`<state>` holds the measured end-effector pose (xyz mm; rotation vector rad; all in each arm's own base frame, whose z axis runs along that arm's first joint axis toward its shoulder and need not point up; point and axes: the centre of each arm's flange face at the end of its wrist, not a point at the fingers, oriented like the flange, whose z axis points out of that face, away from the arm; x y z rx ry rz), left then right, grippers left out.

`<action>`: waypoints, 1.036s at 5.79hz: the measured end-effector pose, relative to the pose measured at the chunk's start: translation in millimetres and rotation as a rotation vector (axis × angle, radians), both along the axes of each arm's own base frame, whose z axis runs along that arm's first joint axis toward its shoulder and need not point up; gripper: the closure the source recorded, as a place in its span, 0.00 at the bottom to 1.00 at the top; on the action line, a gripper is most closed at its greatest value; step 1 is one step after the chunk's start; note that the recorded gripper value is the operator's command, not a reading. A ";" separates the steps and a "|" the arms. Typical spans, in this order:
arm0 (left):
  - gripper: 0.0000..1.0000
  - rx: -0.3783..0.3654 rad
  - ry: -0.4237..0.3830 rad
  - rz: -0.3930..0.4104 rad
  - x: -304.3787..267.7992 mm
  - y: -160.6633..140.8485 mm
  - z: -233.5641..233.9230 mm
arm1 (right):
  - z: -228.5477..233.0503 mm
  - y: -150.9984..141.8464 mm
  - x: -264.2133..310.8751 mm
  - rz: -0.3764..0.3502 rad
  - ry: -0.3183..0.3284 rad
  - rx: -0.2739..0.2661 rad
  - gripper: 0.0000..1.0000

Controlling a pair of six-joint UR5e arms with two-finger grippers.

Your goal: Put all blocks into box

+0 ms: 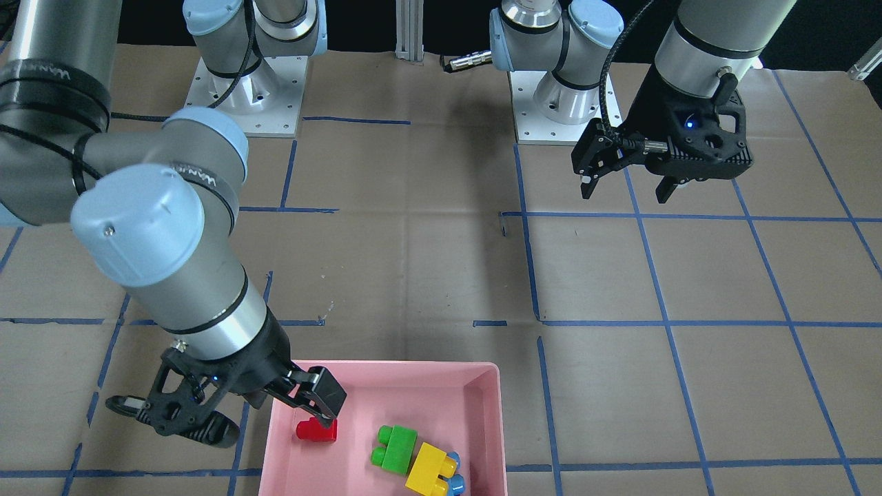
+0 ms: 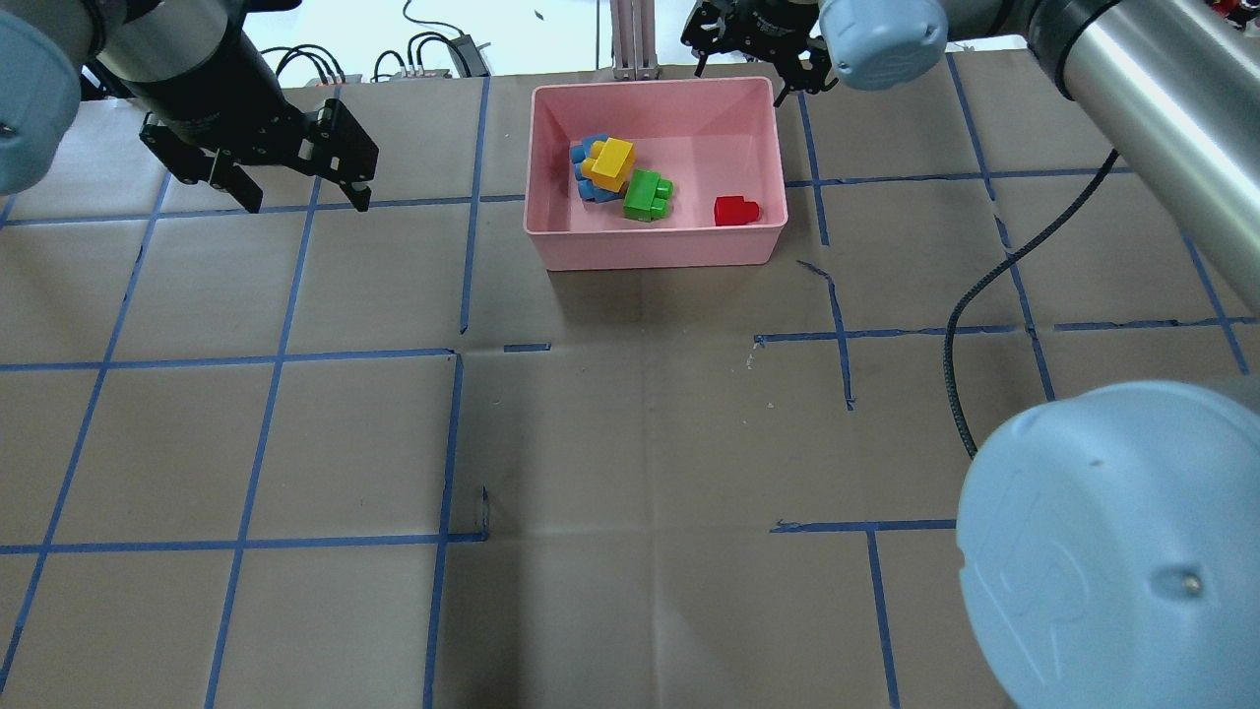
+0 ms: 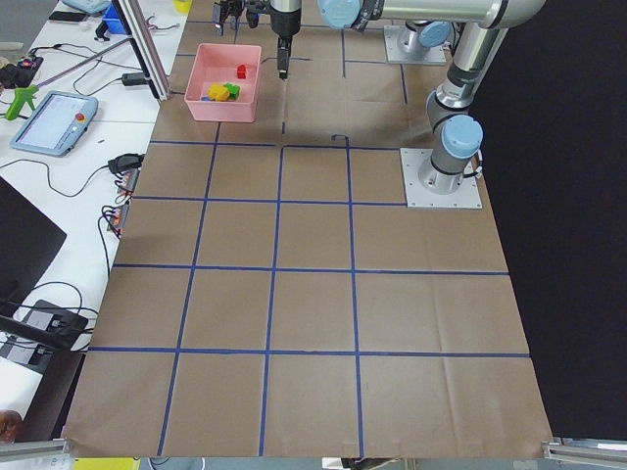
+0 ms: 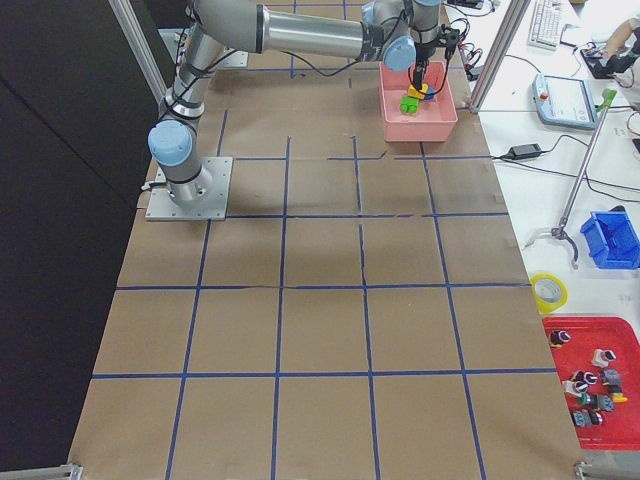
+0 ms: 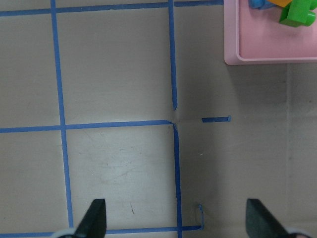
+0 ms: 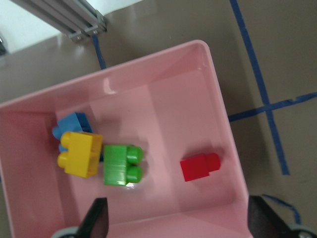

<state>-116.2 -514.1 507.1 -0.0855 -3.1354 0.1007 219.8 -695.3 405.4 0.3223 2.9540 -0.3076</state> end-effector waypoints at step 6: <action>0.00 -0.025 -0.006 -0.032 -11.9 5.3 8.5 | 42.1 221.3 -31.1 0.182 0.113 0.186 0.00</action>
